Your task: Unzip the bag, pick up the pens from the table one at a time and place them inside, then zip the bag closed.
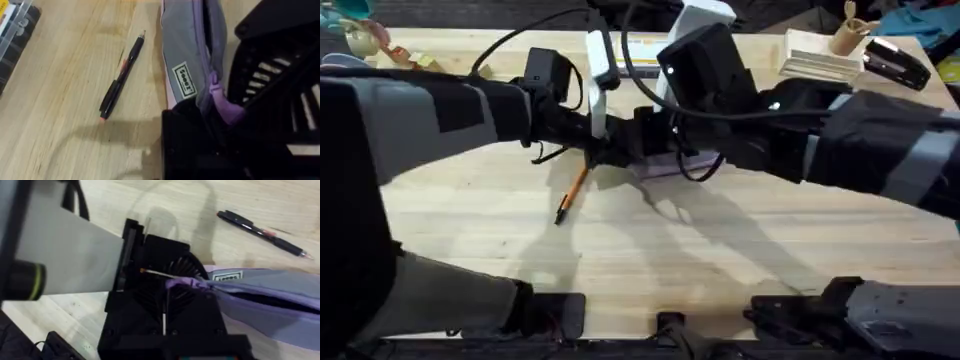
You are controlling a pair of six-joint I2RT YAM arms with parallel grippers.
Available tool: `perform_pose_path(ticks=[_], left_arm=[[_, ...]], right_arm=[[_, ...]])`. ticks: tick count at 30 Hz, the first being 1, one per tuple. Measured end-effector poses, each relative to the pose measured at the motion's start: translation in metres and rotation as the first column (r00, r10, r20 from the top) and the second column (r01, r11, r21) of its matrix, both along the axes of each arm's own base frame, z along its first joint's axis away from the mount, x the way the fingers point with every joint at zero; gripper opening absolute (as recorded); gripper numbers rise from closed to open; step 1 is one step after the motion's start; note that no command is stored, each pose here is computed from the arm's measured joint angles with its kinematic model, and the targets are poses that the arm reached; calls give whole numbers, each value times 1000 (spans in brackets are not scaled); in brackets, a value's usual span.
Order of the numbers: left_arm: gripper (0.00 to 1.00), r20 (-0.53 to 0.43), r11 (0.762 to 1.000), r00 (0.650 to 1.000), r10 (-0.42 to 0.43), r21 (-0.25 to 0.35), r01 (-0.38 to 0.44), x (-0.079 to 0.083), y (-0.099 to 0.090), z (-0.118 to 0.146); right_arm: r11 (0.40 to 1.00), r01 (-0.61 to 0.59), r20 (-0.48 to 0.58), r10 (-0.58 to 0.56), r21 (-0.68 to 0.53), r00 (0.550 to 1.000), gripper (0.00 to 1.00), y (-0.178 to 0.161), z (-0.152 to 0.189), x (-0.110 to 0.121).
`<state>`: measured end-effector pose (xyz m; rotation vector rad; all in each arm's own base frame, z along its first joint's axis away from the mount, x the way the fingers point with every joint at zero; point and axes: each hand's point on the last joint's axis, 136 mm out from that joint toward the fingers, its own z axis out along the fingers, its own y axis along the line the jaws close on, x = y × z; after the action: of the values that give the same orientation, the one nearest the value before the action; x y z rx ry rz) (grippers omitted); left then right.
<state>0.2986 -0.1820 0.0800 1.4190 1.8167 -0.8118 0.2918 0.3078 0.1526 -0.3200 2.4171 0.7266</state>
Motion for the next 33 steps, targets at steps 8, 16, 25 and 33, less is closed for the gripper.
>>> perform_pose_path(ticks=[8,16,25,33], left_arm=[[42,2,1000,1000,-10,-12,10,-1,-1,2],[42,7,1000,1000,-17,-9,17,-2,-3,1],[42,5,1000,1000,-17,-9,17,-2,-3,1],[42,5,1000,1000,-17,-9,17,-2,-3,1]], right_arm=[[997,-37,32,39,-64,999,472,-10,-2,0],[982,-152,59,160,-116,985,997,-32,22,-25],[974,-176,127,194,-141,973,997,-73,55,-34],[957,-180,199,226,-228,953,997,-112,70,-37]])
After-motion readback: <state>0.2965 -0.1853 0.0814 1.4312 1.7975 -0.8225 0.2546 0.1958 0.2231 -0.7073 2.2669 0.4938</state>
